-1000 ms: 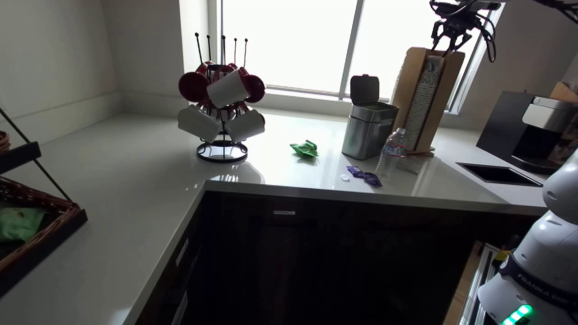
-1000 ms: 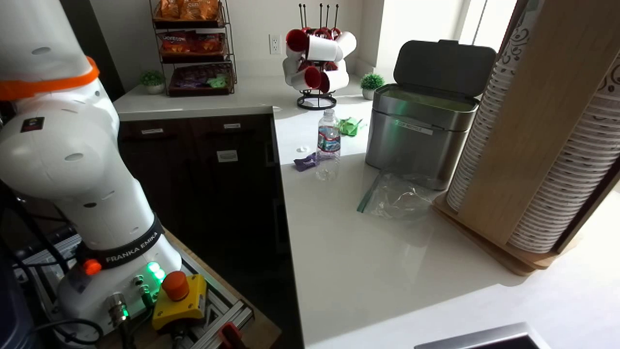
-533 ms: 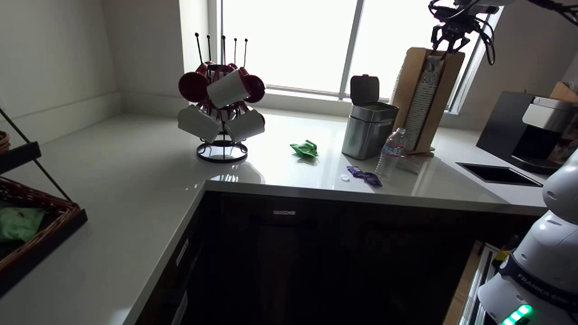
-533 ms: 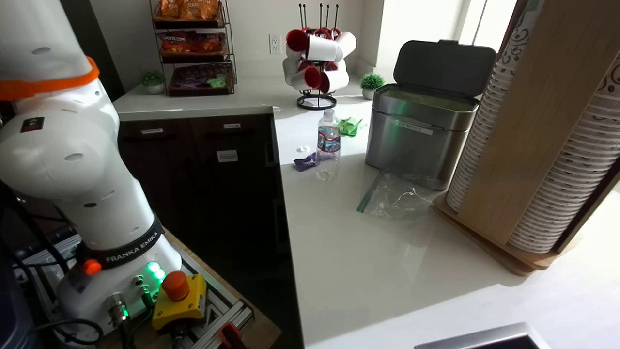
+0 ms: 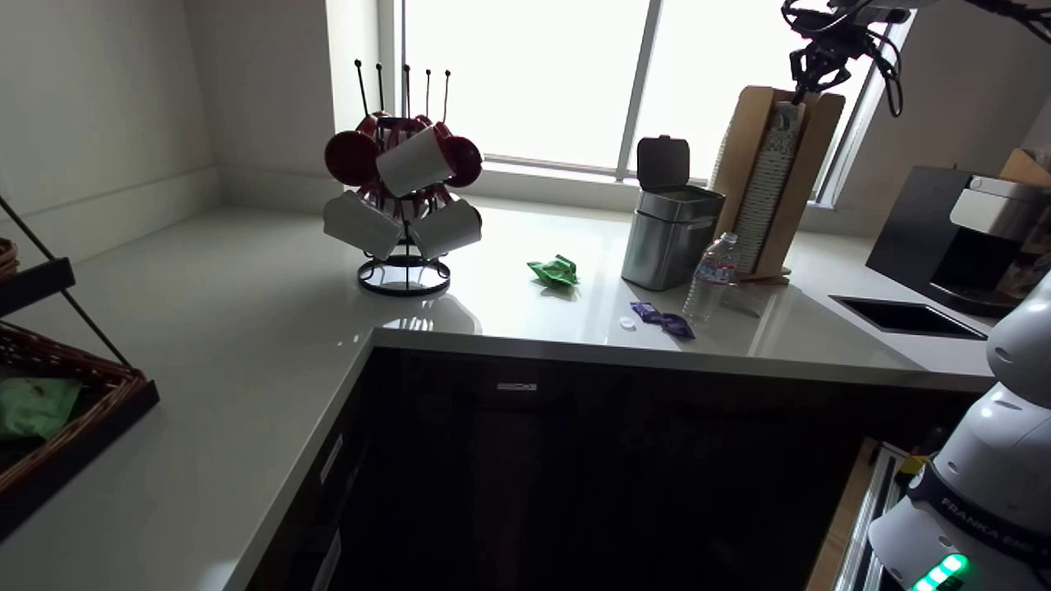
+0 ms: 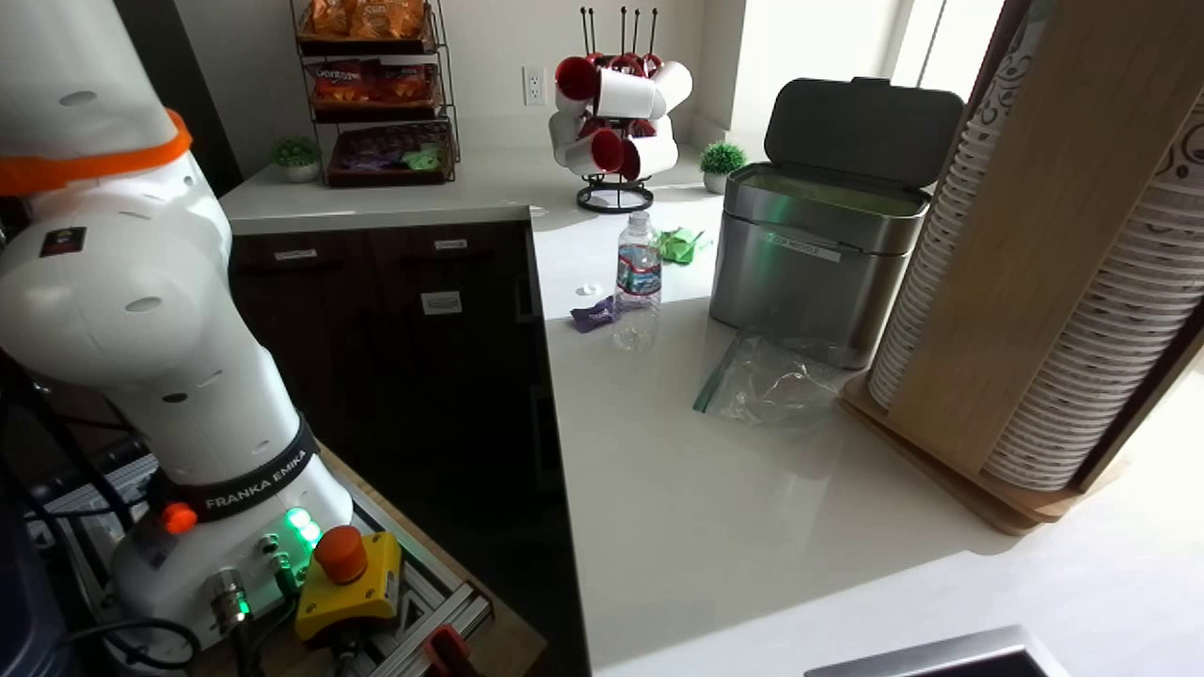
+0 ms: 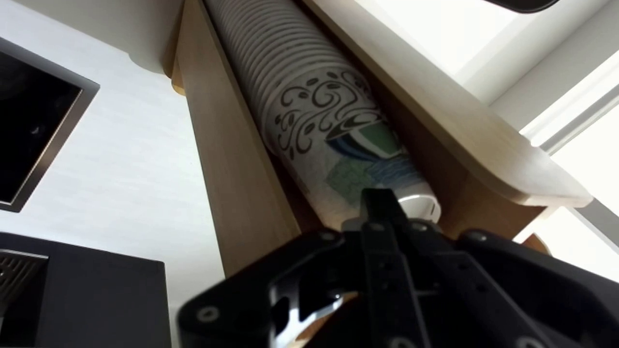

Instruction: Pick up one cup from the stacked cups on the cup order and put it on the table

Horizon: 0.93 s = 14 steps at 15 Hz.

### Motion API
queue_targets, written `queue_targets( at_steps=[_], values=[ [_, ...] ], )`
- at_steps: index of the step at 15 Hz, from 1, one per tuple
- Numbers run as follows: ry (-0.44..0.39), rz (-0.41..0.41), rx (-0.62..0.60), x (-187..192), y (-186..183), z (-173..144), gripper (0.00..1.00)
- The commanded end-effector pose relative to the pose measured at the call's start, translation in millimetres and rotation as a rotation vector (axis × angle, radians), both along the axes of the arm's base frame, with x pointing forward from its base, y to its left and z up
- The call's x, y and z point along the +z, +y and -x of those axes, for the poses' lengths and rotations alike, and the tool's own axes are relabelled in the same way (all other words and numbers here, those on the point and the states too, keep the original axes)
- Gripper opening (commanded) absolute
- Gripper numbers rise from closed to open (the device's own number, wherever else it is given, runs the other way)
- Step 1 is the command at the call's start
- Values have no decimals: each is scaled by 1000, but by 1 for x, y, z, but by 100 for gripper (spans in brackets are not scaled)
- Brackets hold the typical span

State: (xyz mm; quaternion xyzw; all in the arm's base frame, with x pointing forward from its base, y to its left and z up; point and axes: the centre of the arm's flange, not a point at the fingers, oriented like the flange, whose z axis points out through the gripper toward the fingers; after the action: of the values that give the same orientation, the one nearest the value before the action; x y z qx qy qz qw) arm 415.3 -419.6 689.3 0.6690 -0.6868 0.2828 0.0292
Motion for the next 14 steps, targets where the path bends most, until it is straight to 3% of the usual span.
queue_targets(
  at_steps=[1,14],
  values=[
    [23,-14,2,-7,5,4,0],
    [-2,6,-8,12,3,23,0]
  ],
)
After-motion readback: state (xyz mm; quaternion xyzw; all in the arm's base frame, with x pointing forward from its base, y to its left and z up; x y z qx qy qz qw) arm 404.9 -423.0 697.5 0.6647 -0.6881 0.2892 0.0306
